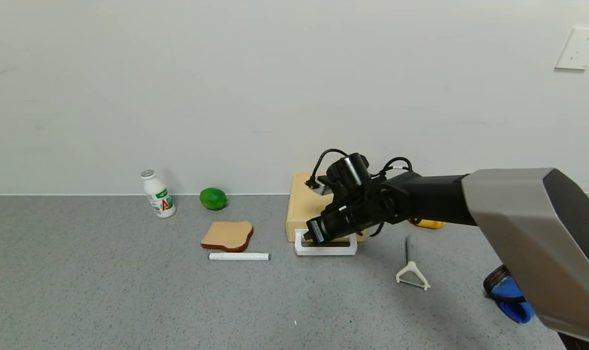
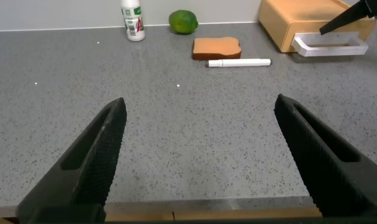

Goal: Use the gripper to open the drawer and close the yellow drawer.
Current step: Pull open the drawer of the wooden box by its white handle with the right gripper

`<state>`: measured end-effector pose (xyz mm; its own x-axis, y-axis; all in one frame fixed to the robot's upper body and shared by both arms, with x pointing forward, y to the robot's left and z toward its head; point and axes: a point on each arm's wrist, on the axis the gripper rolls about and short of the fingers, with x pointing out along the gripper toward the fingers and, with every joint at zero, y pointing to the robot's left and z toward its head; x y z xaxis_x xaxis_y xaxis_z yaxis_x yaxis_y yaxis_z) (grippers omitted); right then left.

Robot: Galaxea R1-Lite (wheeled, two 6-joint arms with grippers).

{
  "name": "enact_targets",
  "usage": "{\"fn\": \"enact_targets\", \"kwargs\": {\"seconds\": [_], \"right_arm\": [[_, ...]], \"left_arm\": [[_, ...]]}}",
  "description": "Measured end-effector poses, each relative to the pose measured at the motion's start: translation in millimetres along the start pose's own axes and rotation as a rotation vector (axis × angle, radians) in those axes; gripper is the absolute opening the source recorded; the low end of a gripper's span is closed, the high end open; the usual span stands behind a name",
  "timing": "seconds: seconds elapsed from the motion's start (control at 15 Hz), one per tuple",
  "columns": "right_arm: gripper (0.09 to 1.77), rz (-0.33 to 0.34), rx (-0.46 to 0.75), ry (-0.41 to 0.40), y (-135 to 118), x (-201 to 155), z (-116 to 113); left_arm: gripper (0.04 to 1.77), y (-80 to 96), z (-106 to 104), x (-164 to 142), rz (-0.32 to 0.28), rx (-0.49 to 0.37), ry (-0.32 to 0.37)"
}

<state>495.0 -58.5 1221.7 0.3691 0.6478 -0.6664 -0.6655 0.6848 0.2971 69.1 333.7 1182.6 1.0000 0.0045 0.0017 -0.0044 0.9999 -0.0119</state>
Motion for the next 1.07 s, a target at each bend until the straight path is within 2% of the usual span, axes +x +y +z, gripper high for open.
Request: {"fn": "enact_targets", "kwargs": {"seconds": [0.6, 0.8, 1.07], "right_arm": [[0.12, -0.014, 0.048, 0.001, -9, 18, -7], [0.12, -0.076, 0.067, -0.021, -10, 23, -7], [0.12, -0.099, 0.073, -0.009, -9, 28, -11]], "left_arm": [[1.72, 0.0, 0, 0, 0.0, 0.0, 0.0], [1.72, 0.0, 0, 0, 0.0, 0.0, 0.0], [1.72, 0.0, 0, 0, -0.001, 0.0, 0.0]]}}
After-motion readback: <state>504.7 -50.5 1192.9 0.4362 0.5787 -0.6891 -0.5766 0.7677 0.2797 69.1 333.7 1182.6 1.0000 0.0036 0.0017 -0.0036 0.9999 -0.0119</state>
